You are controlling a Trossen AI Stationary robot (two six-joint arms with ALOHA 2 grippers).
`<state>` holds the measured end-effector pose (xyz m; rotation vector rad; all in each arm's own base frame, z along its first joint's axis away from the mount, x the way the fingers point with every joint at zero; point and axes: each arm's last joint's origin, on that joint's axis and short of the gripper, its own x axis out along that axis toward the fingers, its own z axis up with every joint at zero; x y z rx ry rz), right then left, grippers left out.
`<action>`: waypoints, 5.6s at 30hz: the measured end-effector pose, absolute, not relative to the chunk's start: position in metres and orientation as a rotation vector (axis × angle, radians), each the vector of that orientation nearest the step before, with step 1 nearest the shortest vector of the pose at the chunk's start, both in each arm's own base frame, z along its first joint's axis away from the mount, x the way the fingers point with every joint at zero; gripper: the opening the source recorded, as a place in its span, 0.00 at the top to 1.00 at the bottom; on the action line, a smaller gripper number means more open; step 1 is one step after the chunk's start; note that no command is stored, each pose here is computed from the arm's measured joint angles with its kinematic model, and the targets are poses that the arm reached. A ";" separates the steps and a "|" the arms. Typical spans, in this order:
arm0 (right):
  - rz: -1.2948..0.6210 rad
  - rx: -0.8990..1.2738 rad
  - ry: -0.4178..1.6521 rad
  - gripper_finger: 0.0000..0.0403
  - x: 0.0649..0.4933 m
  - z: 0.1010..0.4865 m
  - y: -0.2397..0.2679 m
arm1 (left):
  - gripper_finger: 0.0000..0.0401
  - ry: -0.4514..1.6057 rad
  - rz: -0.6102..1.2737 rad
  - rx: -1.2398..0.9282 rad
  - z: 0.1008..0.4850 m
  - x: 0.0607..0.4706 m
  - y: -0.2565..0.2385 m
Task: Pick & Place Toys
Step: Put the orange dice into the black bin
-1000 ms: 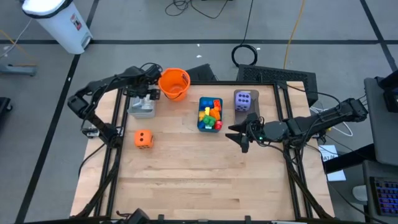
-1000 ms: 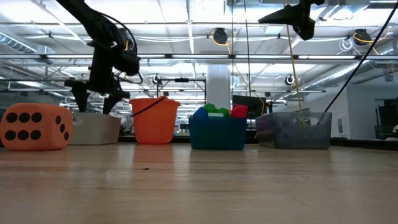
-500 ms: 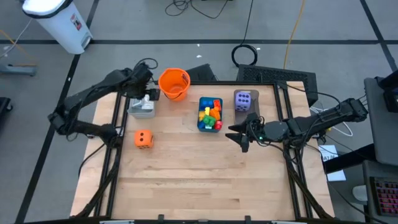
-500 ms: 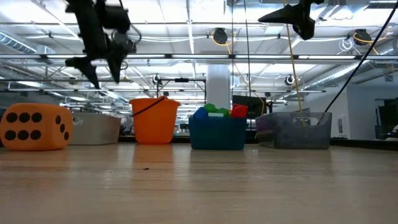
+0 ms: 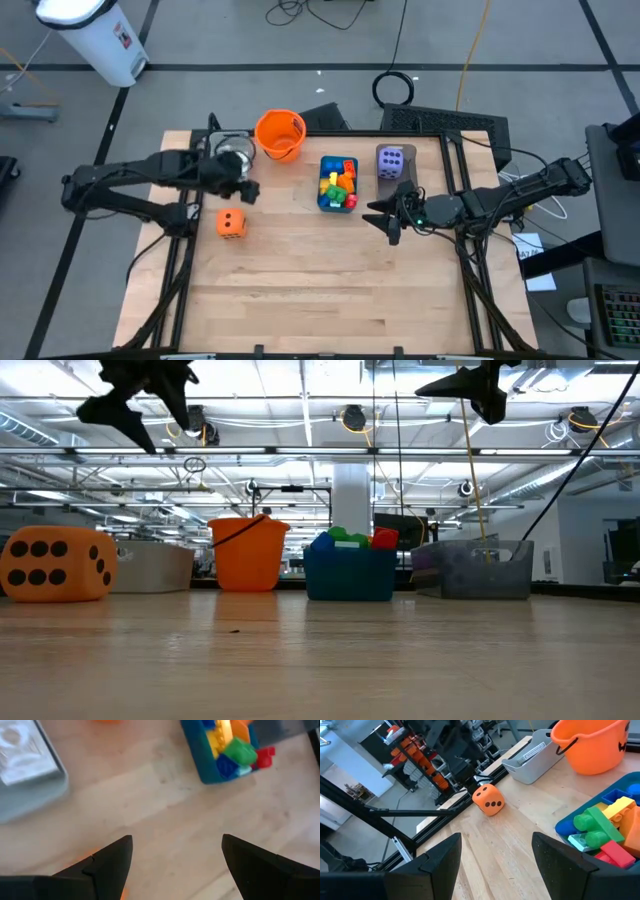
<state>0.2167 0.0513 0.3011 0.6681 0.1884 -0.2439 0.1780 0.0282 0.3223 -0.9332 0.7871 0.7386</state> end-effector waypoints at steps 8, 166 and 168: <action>-0.244 0.668 0.189 0.42 0.217 0.301 0.051 | 0.23 0.799 0.660 -1.013 0.321 0.184 -0.015; -0.245 0.628 0.199 0.42 0.217 0.300 0.051 | 0.02 1.433 0.154 -0.134 0.309 0.133 -0.007; -0.244 0.628 0.199 0.42 0.217 0.300 0.051 | 0.02 1.435 0.182 -0.157 0.305 0.134 -0.005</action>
